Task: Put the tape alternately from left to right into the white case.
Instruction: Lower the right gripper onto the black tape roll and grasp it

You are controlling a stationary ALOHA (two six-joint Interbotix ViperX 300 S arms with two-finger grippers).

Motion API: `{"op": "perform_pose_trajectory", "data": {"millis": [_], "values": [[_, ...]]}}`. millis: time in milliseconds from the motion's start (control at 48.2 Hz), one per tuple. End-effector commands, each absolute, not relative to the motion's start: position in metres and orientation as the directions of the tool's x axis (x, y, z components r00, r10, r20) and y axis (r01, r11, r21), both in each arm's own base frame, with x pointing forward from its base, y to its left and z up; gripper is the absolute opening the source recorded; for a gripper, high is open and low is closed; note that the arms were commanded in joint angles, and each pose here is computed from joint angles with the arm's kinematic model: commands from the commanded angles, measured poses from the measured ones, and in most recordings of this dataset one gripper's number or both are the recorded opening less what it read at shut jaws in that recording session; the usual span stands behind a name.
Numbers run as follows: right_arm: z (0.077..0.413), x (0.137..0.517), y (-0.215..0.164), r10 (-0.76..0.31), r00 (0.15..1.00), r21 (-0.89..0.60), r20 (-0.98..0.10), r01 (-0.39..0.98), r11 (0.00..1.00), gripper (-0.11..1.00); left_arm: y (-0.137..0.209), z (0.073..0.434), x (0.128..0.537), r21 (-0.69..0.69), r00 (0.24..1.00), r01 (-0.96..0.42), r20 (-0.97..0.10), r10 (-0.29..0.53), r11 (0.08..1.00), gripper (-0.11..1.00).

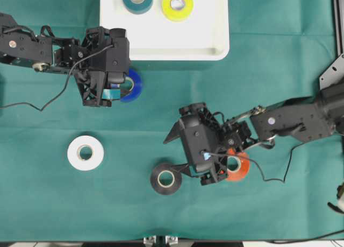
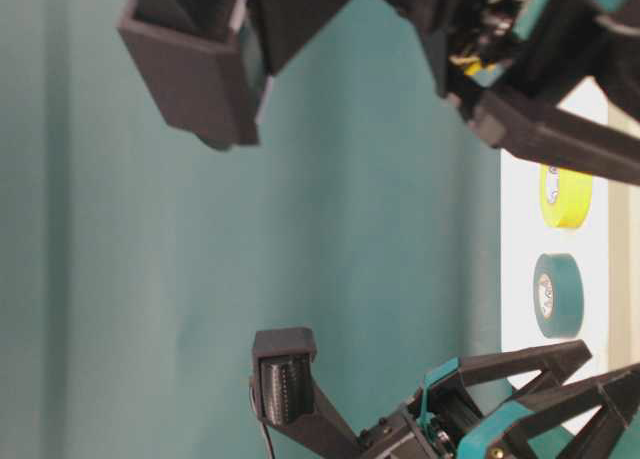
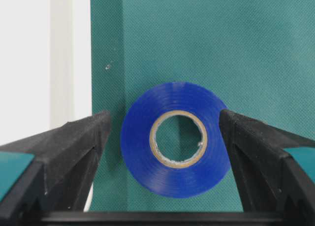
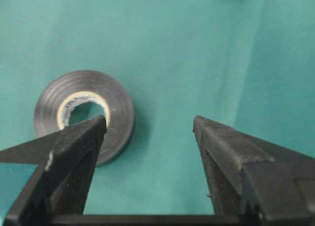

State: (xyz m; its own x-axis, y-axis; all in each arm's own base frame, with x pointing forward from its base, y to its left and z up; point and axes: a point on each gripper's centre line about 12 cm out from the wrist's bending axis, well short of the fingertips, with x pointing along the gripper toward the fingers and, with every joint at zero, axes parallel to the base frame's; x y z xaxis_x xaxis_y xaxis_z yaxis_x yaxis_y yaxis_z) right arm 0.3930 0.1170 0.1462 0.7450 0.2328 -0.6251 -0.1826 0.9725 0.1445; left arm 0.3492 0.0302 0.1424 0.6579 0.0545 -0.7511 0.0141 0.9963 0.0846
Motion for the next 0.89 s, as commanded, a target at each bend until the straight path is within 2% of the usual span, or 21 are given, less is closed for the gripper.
{"op": "perform_pose_trajectory", "data": {"millis": [0, 394, 871], "values": [[0.155, 0.402, 0.121, 0.237, 0.759, 0.156, -0.607, -0.178, 0.972, 0.76, 0.028, 0.151, 0.352, 0.082, 0.681, 0.013, -0.731, 0.051, 0.997, 0.81], [0.134, 0.419, 0.138, 0.24, 0.723, 0.16, -0.648, -0.179, 0.971, 0.76, 0.024, 0.15, 0.351, 0.076, 0.68, 0.016, -0.732, 0.045, 0.997, 0.81], [0.103, 0.427, 0.136, 0.181, 0.643, 0.146, -0.744, -0.108, 0.983, 0.76, 0.02, 0.149, 0.351, 0.077, 0.685, 0.029, -0.727, 0.036, 0.997, 0.81]]}}
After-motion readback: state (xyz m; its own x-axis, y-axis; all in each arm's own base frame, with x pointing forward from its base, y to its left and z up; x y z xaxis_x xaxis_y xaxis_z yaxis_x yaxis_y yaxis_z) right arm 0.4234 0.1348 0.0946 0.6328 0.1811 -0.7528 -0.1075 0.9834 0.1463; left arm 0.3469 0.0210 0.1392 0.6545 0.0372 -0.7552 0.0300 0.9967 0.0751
